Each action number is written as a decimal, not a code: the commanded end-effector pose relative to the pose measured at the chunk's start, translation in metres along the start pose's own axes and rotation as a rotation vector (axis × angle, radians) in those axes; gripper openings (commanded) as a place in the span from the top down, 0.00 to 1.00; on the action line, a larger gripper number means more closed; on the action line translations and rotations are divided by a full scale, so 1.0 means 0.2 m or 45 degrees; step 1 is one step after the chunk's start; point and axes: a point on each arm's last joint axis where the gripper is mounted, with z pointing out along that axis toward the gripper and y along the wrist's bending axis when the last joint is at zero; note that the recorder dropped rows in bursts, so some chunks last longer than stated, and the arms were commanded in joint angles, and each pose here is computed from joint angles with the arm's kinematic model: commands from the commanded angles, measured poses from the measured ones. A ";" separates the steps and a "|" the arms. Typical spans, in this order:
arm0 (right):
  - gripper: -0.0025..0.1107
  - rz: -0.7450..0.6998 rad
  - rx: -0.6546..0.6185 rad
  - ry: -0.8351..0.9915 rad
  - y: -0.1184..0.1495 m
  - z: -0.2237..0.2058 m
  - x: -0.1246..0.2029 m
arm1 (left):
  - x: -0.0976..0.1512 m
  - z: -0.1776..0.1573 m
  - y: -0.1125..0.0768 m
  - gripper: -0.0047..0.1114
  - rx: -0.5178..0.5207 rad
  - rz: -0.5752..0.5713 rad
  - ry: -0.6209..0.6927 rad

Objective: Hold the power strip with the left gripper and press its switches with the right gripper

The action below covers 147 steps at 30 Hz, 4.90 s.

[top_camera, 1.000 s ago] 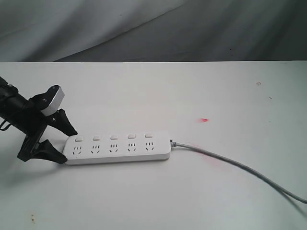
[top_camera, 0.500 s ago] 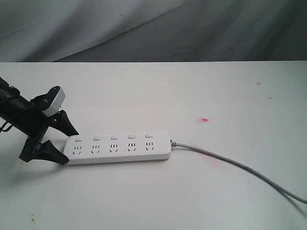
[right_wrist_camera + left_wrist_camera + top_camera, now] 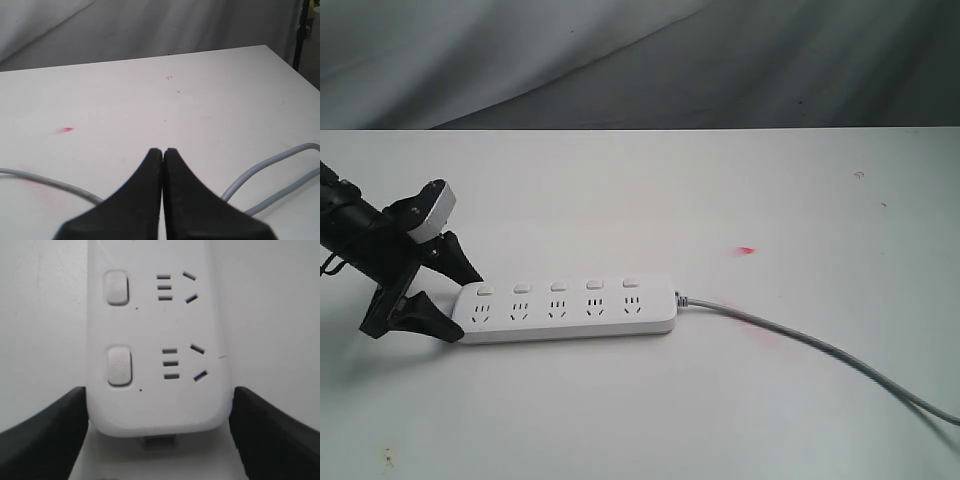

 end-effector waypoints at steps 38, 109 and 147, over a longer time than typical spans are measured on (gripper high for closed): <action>0.98 -0.026 0.020 -0.259 -0.01 -0.01 -0.09 | -0.01 0.00 0.00 0.64 0.001 0.007 -0.016; 0.60 -0.807 -1.548 0.553 1.19 1.43 -0.52 | -0.01 0.00 0.00 0.64 0.001 0.007 -0.016; 0.43 -1.091 -1.884 0.499 1.86 1.58 -0.10 | -0.01 0.00 0.00 0.64 0.001 0.007 -0.016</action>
